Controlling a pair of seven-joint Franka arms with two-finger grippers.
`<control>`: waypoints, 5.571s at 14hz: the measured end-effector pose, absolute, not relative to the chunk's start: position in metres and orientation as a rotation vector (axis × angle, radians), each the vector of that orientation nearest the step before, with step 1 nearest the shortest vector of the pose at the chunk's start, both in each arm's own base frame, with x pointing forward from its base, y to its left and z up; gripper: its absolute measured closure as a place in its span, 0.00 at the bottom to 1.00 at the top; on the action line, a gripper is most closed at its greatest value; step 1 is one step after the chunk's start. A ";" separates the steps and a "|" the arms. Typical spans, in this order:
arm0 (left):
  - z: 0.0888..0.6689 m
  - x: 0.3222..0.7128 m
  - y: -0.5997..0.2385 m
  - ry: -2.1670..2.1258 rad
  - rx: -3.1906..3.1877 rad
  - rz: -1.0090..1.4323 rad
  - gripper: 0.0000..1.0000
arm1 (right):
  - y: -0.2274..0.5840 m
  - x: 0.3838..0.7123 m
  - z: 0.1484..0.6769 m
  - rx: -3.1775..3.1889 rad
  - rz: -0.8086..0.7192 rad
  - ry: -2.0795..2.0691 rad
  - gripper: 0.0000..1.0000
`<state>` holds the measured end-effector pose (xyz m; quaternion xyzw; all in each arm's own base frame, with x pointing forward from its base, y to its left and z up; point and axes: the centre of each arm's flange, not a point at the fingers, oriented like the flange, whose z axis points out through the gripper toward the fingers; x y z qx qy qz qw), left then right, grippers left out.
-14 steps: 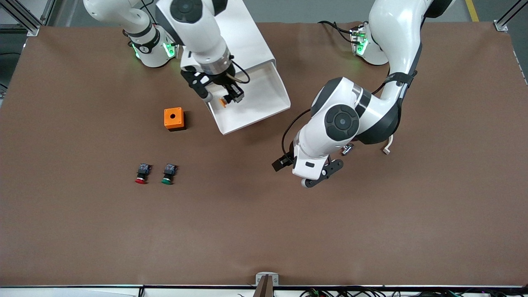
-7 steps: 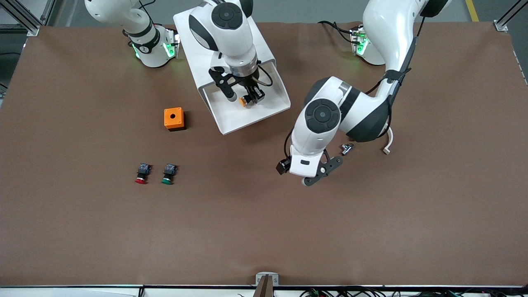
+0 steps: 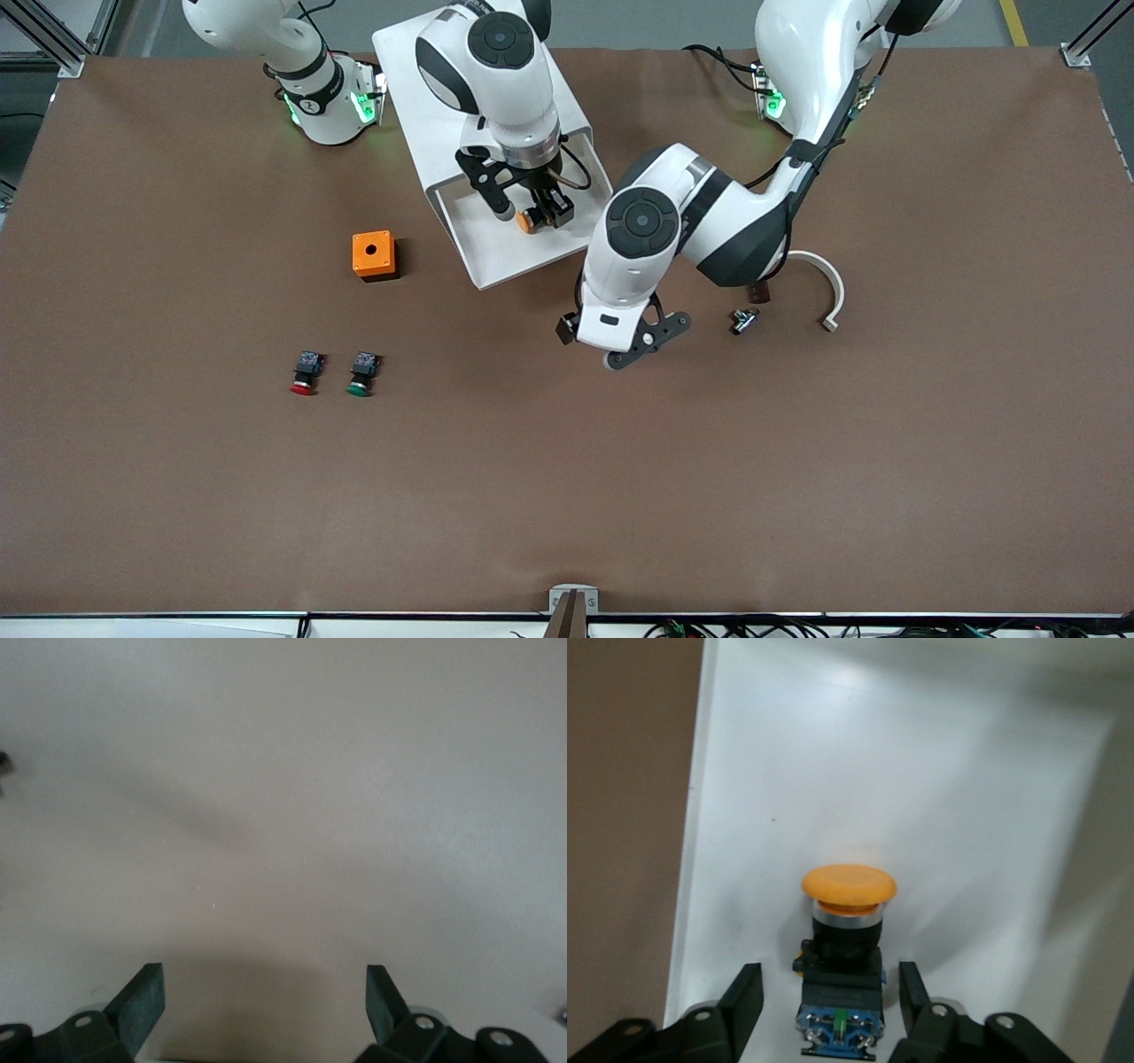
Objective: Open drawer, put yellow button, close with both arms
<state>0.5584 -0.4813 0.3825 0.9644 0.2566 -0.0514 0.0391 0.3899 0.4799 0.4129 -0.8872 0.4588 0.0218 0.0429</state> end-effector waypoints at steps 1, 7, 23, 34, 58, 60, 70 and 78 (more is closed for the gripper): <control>0.381 0.556 -0.483 0.782 2.958 -0.165 0.00 | 0.481 0.391 0.417 -2.742 0.060 1.340 0.15; 0.378 0.544 -0.494 0.751 2.959 -0.201 0.00 | 0.442 0.437 0.474 -2.991 0.119 0.970 0.00; 0.366 0.483 -0.542 0.584 2.981 -0.335 0.00 | 0.074 0.572 0.559 -3.076 0.323 0.172 0.00; 0.362 0.428 -0.581 0.510 2.930 -0.532 0.00 | -0.024 0.574 0.588 -3.129 0.284 -0.092 0.00; 0.350 0.380 -0.608 0.468 2.907 -0.683 0.00 | -0.041 0.536 0.637 -3.123 0.224 -0.017 0.00; 0.352 0.385 -0.605 0.483 2.896 -0.687 0.00 | -0.039 0.519 0.655 -3.122 0.177 0.010 0.00; 0.427 0.538 -0.469 0.833 2.702 -0.520 0.00 | -0.036 0.506 0.649 -3.110 0.118 0.037 0.00; 0.439 0.599 -0.364 1.040 2.649 -0.545 0.00 | -0.042 0.493 0.658 -3.099 0.033 0.055 0.00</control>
